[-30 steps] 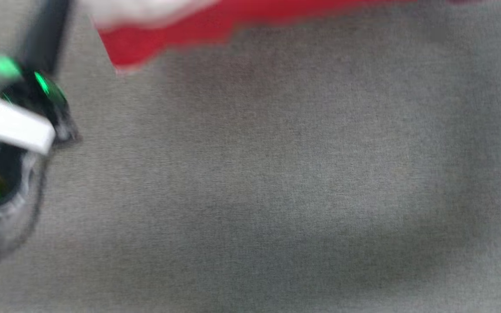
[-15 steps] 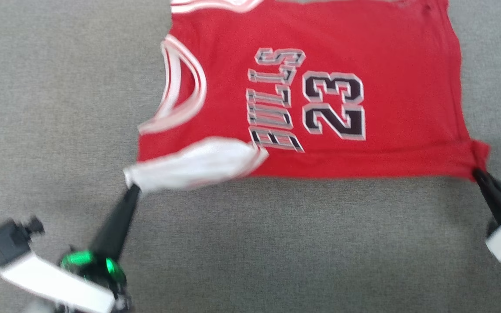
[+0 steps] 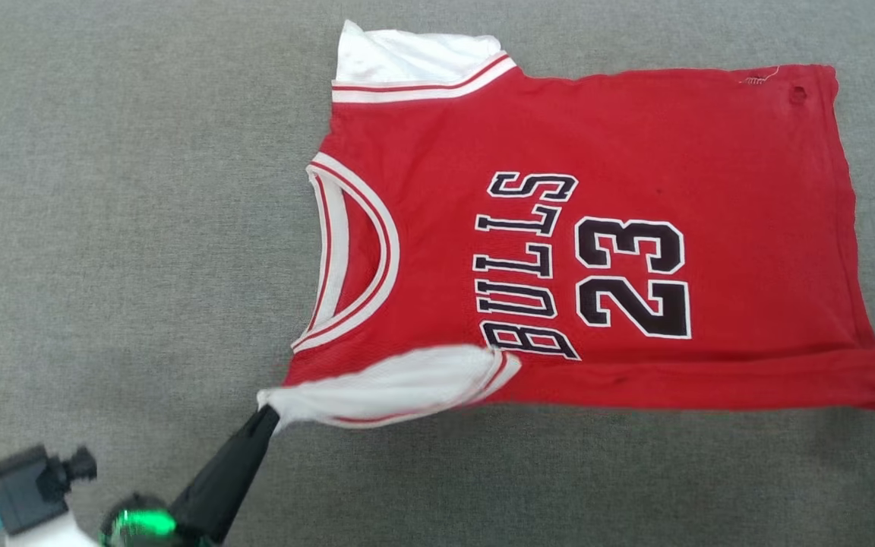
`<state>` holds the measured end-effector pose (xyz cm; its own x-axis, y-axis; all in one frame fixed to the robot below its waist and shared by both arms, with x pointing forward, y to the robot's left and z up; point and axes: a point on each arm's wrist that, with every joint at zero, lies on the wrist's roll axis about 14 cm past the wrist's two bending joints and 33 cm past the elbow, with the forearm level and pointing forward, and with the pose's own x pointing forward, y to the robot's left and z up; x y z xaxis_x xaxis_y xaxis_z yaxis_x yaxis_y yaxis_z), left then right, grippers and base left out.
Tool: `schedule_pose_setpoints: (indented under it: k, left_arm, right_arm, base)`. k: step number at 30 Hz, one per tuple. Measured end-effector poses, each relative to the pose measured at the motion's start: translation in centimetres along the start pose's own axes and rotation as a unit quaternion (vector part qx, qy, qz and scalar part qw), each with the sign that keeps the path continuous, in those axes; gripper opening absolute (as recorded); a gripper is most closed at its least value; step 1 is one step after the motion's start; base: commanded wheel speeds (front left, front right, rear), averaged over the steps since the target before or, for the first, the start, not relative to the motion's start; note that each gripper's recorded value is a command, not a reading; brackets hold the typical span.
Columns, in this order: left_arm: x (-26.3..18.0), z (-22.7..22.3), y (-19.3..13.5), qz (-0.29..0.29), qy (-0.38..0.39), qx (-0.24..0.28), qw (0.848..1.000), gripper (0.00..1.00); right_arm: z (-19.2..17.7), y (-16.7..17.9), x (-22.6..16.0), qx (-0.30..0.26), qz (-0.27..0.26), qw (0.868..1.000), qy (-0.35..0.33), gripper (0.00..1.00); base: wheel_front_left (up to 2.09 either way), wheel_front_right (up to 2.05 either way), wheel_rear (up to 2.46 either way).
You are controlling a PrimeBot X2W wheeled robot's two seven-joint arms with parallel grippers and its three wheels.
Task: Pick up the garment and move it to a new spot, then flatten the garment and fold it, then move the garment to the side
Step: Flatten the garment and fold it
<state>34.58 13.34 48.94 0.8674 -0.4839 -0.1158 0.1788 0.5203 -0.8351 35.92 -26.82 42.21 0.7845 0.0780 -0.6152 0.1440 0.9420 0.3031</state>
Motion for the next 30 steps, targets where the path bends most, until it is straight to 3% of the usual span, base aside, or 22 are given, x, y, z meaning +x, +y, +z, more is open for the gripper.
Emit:
schedule_pose_setpoints:
  k: [7,14,30]
  left_arm:
    - [4.6,2.6,-1.1,-0.055,0.003,0.044,0.998,0.00]
    - [9.8,4.8,-0.3,-0.071,0.017,0.060,0.996,0.00]
    - [13.9,2.8,8.6,0.033,0.078,0.062,0.994,0.00]
  right_arm:
    - [1.9,1.5,2.3,-0.005,0.016,1.000,-0.021,0.00]
    - [3.6,1.8,5.4,-0.013,0.012,0.999,-0.029,0.00]
    - [2.0,0.7,9.5,0.011,-0.012,1.000,-0.021,0.00]
  base:
    - [0.00,0.00,0.00]
    - [0.00,0.00,0.00]
    - [0.00,0.00,0.00]
